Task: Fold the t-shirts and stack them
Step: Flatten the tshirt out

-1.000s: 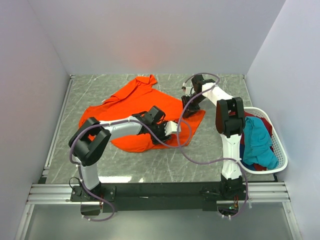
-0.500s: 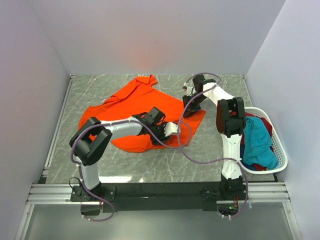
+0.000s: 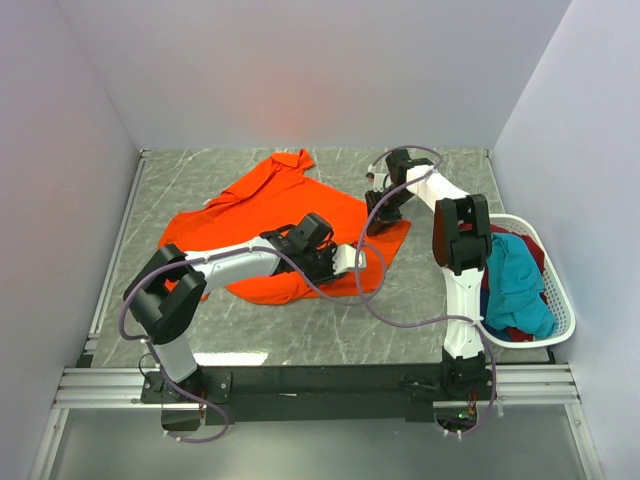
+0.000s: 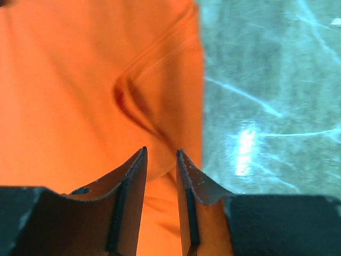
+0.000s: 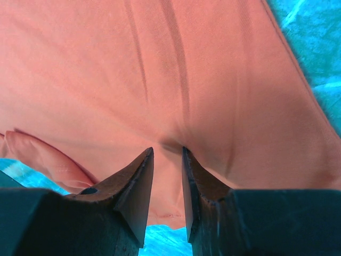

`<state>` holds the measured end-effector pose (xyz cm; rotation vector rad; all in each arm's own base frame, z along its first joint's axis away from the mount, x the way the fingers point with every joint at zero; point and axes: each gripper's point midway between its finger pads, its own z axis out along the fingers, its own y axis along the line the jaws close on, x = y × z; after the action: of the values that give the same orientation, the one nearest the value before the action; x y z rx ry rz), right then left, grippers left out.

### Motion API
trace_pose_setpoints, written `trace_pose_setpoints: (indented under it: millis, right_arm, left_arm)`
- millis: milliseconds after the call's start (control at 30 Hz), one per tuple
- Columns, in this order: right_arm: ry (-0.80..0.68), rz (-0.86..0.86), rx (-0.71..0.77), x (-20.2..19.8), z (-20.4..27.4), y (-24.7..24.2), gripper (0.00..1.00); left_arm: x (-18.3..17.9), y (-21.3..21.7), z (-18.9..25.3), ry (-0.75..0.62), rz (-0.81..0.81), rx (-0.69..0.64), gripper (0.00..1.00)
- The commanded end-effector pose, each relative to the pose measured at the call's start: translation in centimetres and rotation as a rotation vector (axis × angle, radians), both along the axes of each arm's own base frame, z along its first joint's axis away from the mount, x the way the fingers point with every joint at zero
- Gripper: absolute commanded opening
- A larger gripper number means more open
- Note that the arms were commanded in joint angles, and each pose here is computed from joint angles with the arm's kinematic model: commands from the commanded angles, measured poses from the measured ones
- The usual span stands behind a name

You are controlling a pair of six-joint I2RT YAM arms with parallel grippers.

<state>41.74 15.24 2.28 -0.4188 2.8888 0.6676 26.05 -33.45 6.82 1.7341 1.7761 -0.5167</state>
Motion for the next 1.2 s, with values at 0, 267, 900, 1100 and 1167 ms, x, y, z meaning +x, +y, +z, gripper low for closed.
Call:
trace_pose_setpoints:
  millis: [0, 267, 900, 1100, 1167]
  right_arm:
    - [0.006, -0.005, -0.008, 0.0, -0.4, -0.6, 0.36]
    - [0.01, -0.002, -0.007, -0.2, -0.3, -0.7, 0.36]
    - [-0.001, -0.005, -0.021, 0.2, 0.0, -0.9, 0.35]
    - [-0.014, -0.005, -0.017, 0.4, 0.6, -1.0, 0.35]
    - [-0.014, -0.006, -0.015, 0.4, 0.7, -1.0, 0.35]
  left_arm:
    - [-0.8, -0.7, -0.2, 0.017, -0.027, -0.002, 0.34]
    - [-0.6, 0.5, -3.3, 0.025, -0.016, 0.084, 0.41]
    - [-1.2, -0.1, -0.5, 0.067, -0.011, 0.035, 0.01]
    - [-3.0, -0.9, 2.3, 0.091, -0.052, -0.034, 0.01]
    - [-4.2, -1.4, 3.5, 0.122, -0.068, -0.063, 0.01]
